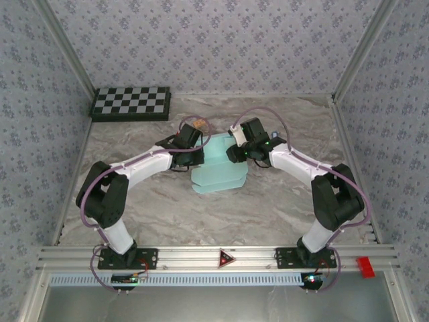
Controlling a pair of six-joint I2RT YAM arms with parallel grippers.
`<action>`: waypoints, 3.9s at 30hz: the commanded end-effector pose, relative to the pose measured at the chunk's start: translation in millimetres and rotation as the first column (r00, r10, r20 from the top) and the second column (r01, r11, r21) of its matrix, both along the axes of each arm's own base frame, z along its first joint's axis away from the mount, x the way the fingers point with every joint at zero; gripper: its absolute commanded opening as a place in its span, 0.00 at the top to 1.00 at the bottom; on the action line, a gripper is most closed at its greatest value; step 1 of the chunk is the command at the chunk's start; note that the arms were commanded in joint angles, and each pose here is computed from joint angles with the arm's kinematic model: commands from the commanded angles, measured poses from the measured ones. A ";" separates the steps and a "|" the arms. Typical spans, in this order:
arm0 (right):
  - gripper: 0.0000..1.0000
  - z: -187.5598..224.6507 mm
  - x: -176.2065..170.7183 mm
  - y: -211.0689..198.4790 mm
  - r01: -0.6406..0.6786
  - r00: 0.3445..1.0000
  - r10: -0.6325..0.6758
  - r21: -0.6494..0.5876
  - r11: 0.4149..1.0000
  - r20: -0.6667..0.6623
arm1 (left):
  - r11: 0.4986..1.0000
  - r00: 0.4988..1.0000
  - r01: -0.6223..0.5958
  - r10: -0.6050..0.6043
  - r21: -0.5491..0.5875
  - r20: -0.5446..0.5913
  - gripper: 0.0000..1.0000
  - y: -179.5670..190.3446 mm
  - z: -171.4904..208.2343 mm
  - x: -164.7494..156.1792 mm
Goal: Fold the paper box
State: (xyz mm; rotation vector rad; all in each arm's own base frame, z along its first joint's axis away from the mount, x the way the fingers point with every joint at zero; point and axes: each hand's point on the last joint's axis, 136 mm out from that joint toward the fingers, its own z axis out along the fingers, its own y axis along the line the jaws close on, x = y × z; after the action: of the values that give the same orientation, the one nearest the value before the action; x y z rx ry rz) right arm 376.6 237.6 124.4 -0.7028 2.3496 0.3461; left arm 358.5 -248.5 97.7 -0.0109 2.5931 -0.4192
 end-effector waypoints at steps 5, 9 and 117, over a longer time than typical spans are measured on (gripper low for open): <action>0.63 -2.8 11.4 -5.8 0.064 0.996 -0.060 -0.065 0.996 0.060 | 0.998 0.999 0.027 -0.025 -0.061 0.034 1.00 -13.7 24.5 2.0; 0.68 -2.1 15.7 -7.9 0.099 0.992 -0.091 -0.091 0.991 0.084 | 0.998 0.999 0.026 -0.024 -0.062 0.032 1.00 -13.9 24.1 2.2; 0.82 -29.9 38.7 -45.3 0.553 0.833 -0.532 -0.248 0.796 0.149 | 0.998 0.999 0.029 -0.028 -0.062 0.021 1.00 -15.1 23.4 2.4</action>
State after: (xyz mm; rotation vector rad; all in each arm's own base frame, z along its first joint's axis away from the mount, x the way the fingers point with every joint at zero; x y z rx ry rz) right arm 415.7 221.7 89.9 -0.2109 2.4339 -0.1265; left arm 355.2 -253.4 94.9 -0.0196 2.6235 -0.4412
